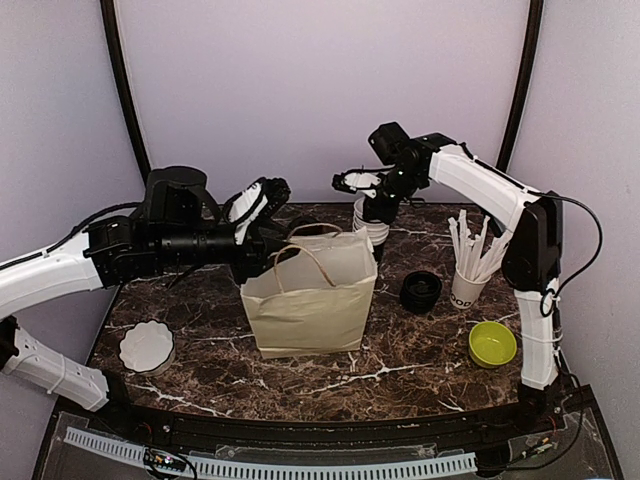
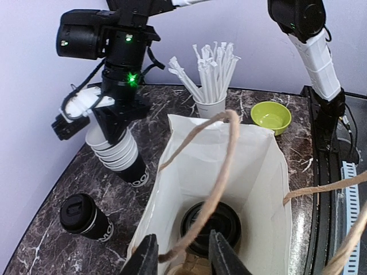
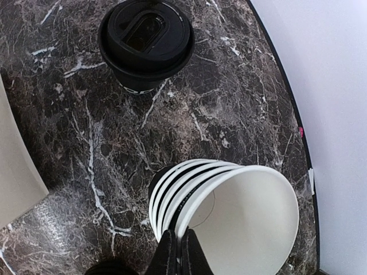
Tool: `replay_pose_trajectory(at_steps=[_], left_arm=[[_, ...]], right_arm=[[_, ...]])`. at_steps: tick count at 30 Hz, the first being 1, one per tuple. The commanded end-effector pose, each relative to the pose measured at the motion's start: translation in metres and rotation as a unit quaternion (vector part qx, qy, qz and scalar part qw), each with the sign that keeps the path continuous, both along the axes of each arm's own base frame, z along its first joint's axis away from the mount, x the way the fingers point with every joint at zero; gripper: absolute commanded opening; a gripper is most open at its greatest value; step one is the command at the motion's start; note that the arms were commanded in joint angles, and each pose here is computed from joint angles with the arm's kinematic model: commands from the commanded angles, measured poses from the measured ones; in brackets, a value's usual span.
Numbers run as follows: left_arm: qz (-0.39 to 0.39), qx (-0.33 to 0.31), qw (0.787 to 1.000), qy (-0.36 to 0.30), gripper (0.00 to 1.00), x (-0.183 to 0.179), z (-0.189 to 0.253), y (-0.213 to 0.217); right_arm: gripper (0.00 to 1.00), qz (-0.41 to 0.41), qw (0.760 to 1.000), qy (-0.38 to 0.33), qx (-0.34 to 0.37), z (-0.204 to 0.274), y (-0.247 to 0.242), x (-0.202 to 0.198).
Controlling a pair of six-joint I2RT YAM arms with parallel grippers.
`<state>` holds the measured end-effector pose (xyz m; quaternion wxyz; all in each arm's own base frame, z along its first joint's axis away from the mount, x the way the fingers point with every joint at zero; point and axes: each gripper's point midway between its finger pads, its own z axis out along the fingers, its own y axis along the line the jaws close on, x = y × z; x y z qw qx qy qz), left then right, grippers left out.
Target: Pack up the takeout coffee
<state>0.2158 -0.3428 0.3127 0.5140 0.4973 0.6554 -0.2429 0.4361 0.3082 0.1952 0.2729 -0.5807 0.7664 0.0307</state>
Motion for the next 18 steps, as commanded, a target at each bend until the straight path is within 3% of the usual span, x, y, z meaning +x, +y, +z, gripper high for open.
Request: replay_pose_trajectory(at_steps=[1, 9, 18], left_arm=[[0.039, -0.034, 0.998, -0.032, 0.40, 0.016, 0.035, 0.007], [0.053, -0.047, 0.997, -0.044, 0.54, 0.019, 0.055, 0.013], [0.068, -0.060, 0.994, -0.062, 0.65, 0.023, 0.077, 0.019]], right_arm=[[0.00, -0.002, 1.000, -0.011, 0.019, 0.015, 0.001, 0.005], [0.00, -0.003, 0.999, -0.030, 0.030, 0.038, -0.003, 0.002], [0.00, 0.002, 0.998, -0.055, 0.031, 0.058, -0.007, -0.001]])
